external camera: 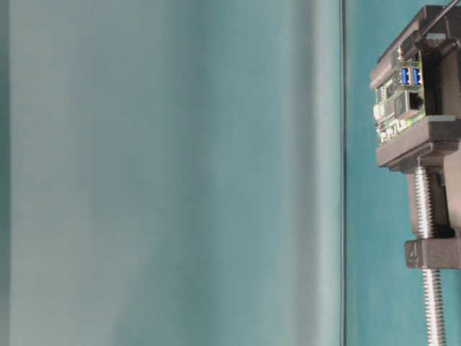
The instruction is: Insert the USB into the fixed PCB.
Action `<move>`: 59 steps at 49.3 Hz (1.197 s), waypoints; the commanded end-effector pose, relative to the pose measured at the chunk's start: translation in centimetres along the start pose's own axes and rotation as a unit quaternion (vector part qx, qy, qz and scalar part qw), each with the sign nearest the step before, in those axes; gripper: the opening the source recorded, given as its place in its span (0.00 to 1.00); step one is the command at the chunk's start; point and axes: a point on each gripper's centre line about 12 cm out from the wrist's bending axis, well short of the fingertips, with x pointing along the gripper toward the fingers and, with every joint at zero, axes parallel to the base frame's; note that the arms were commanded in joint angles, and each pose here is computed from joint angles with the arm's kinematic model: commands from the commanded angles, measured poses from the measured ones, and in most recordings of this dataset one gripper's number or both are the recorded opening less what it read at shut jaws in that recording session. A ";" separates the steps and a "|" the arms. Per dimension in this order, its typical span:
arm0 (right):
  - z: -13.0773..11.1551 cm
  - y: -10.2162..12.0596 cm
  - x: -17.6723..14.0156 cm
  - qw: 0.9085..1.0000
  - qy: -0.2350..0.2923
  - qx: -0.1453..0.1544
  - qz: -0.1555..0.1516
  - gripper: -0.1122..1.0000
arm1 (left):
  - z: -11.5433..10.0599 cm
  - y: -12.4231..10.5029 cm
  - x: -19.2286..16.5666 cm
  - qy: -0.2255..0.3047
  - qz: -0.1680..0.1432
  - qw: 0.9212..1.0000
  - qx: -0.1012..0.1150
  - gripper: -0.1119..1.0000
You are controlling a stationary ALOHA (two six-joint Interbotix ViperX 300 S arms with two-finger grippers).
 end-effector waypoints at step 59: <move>1.0 -0.4 0.1 1.000 -0.018 0.001 -0.014 0.46 | 0.5 0.0 0.1 -0.006 0.000 1.000 -0.003 1.00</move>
